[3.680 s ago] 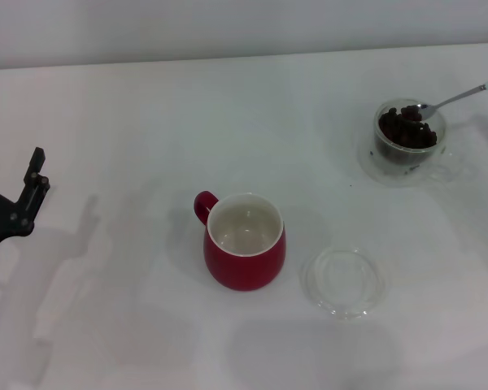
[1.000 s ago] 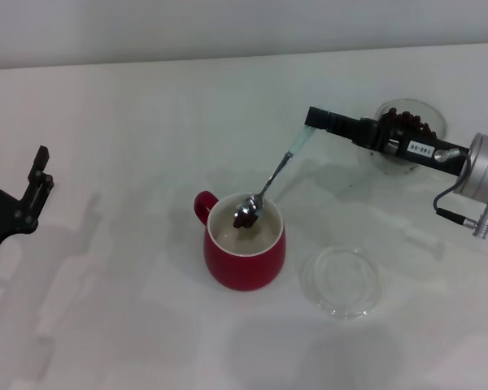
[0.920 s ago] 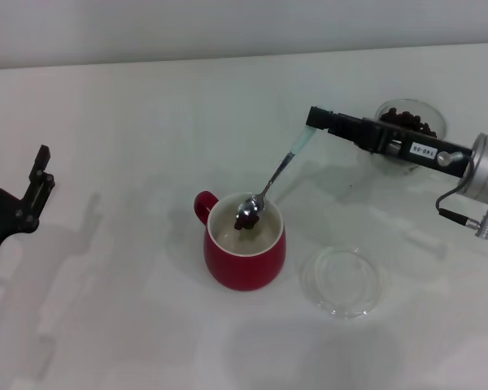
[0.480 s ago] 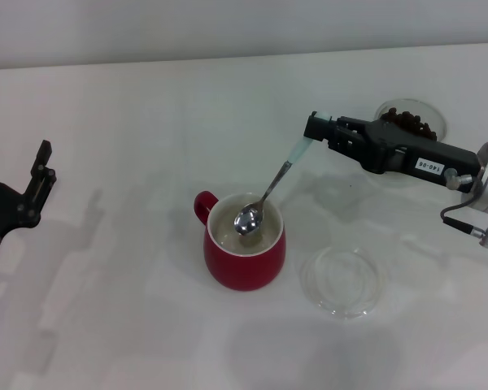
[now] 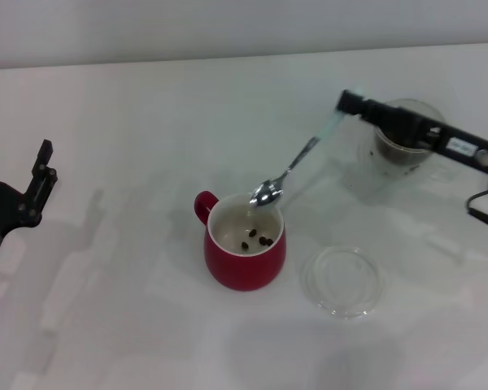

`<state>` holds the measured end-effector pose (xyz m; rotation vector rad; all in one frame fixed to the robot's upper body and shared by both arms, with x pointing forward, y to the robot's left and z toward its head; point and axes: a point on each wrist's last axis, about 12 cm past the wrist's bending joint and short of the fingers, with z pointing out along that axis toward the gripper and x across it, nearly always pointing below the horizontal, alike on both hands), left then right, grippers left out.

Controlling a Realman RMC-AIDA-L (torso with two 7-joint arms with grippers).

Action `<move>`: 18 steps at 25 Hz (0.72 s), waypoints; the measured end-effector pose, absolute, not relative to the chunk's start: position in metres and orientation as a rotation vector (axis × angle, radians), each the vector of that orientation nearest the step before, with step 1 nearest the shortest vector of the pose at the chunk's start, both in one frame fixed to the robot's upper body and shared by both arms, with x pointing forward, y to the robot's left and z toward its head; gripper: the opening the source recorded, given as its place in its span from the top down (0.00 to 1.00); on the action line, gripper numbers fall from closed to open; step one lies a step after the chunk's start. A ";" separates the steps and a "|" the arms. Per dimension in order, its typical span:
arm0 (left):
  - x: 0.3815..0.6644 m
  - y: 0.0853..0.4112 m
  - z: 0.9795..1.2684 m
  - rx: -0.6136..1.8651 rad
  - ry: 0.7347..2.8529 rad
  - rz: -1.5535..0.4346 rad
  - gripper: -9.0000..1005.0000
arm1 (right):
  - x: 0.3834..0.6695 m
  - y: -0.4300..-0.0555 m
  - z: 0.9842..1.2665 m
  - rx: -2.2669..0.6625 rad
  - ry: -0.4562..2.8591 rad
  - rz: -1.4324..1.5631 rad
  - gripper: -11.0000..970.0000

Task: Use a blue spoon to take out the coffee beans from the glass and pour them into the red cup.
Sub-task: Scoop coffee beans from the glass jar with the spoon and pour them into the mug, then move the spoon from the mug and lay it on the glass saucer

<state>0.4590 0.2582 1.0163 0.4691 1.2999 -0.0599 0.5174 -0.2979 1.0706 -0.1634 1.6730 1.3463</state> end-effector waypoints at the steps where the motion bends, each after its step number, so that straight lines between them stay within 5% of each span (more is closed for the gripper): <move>1: 0.459 0.258 1.016 0.469 1.300 -0.060 0.33 | 0.516 -0.304 1.071 -0.125 1.676 1.355 0.84; 18: 0.463 0.259 1.018 0.477 1.291 -0.055 0.33 | 0.464 -0.366 1.063 -0.062 1.752 1.245 0.84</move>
